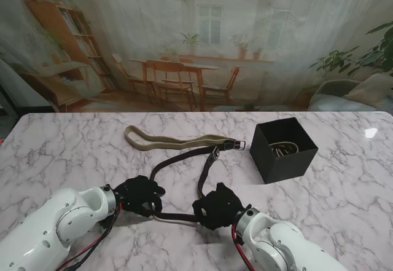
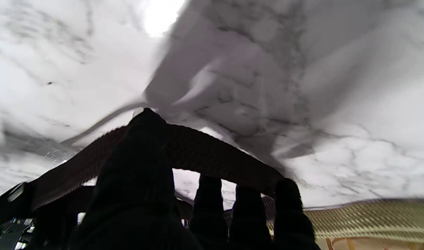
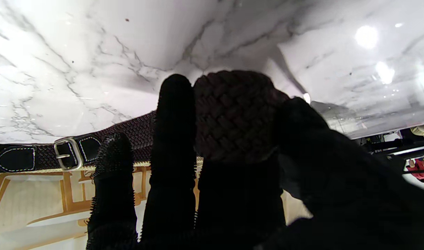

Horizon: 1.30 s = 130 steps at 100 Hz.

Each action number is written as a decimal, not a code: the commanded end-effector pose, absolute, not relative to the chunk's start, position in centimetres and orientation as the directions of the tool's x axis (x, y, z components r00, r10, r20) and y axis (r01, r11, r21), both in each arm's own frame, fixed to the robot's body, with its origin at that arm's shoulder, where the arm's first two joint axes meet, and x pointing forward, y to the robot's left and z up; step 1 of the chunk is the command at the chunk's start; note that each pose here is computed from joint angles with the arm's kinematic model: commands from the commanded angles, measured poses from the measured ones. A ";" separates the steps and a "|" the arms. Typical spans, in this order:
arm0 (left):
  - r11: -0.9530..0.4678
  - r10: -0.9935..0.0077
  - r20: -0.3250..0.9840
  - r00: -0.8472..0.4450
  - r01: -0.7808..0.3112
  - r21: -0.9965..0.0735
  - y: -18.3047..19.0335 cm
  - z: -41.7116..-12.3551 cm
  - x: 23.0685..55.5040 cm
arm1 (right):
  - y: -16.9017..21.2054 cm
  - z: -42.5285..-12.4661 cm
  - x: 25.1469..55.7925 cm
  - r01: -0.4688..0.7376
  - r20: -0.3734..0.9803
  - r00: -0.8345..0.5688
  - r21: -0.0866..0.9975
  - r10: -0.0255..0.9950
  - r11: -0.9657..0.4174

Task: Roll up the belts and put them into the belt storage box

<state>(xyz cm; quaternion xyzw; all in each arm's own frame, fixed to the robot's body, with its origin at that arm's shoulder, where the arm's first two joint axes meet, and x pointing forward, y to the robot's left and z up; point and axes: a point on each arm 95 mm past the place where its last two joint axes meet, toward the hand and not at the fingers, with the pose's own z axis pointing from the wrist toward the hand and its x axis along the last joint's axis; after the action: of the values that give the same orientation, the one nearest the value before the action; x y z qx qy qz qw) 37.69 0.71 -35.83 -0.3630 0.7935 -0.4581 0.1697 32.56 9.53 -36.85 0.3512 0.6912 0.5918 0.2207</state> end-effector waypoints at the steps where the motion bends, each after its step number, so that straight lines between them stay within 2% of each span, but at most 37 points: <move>1: 0.315 -0.742 0.083 -0.665 -0.456 -0.832 1.5 -37.0 36.8 | 9.7 -36.8 32.0 0.225 0.116 -0.661 0.973 0.742 0.048; 17: 0.290 -0.755 0.063 -0.653 -0.418 -0.861 2.4 -36.2 36.1 | 9.0 -36.9 31.7 0.254 0.129 -0.662 0.965 0.738 0.060; 49: 0.348 -0.770 -0.065 -0.634 -0.333 -0.876 5.3 -34.9 33.9 | 7.4 -36.6 31.0 0.249 0.096 -0.670 0.963 0.736 0.102; 95: 0.436 -0.809 -0.206 -0.551 -0.327 -0.838 9.3 -36.3 33.3 | 4.5 -37.2 29.9 0.328 0.026 -0.590 0.921 0.807 0.210; 109: 0.446 -0.816 -0.232 -0.529 -0.322 -0.835 10.0 -36.5 33.3 | 3.9 -37.0 29.6 0.363 0.018 -0.605 0.896 0.796 0.256; 130: 0.450 -0.832 -0.259 -0.490 -0.324 -0.832 11.4 -36.8 33.5 | 3.0 -36.6 29.5 0.346 -0.021 -0.651 0.882 0.759 0.321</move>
<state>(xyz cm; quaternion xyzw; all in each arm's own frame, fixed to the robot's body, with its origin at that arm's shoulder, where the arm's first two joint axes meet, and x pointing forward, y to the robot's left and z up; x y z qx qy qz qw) 33.71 10.08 -35.80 -0.3591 0.7735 -0.3959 0.3407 29.69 3.71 -36.18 0.3535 0.7724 0.4784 0.2225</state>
